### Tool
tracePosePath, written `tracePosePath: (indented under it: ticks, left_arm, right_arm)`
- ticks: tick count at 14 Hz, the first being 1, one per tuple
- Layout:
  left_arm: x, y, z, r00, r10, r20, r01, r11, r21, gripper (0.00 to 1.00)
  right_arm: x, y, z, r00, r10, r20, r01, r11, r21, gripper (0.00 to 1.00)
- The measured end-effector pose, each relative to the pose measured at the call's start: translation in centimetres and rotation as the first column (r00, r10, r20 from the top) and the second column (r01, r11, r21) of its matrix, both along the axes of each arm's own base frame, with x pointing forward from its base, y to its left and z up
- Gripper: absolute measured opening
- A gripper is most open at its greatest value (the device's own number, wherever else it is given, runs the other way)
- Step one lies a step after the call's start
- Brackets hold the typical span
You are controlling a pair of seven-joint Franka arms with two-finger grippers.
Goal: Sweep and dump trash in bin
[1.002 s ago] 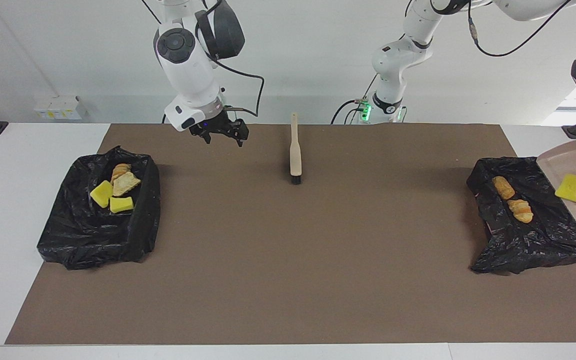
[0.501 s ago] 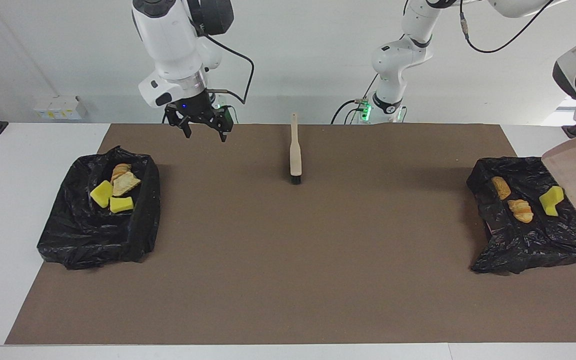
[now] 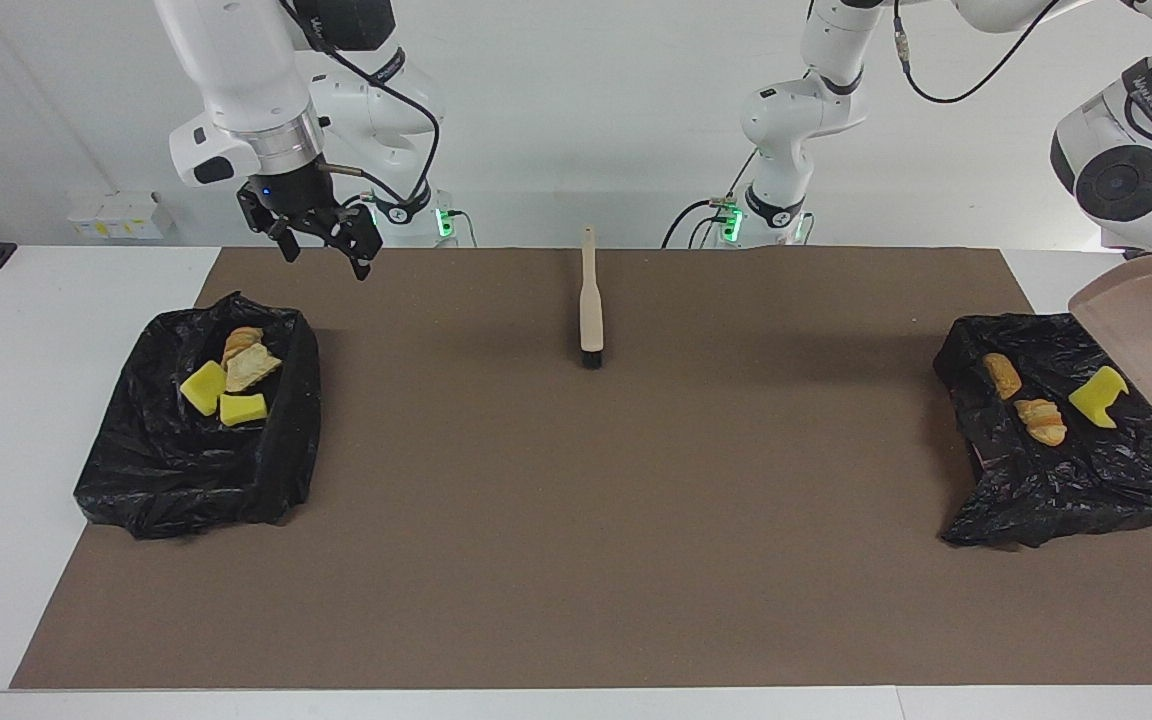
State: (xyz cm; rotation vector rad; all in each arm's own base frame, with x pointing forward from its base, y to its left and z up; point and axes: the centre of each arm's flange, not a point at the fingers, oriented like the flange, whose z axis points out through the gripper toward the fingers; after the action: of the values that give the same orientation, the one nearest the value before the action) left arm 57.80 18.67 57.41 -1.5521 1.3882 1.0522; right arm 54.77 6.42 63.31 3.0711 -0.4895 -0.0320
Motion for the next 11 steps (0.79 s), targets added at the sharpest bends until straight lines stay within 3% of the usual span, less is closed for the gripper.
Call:
tracePosePath:
  ticks: [5, 11]
  left_arm:
    - [-0.1, -1.5, 0.4, 0.998, 0.040, 0.054, -0.043, 0.998, 0.044, 0.31]
    - [-0.4, -4.8, -1.3, 0.970, 0.166, 0.176, -0.148, 0.983, -0.110, 0.31]
  right_arm:
    - [-1.3, -0.9, 1.9, 1.000, 0.002, -0.005, -0.002, 1.000, -0.004, 1.00]
    - [-2.1, -3.6, 1.9, 0.998, 0.031, -0.058, -0.031, 1.000, -0.001, 1.00]
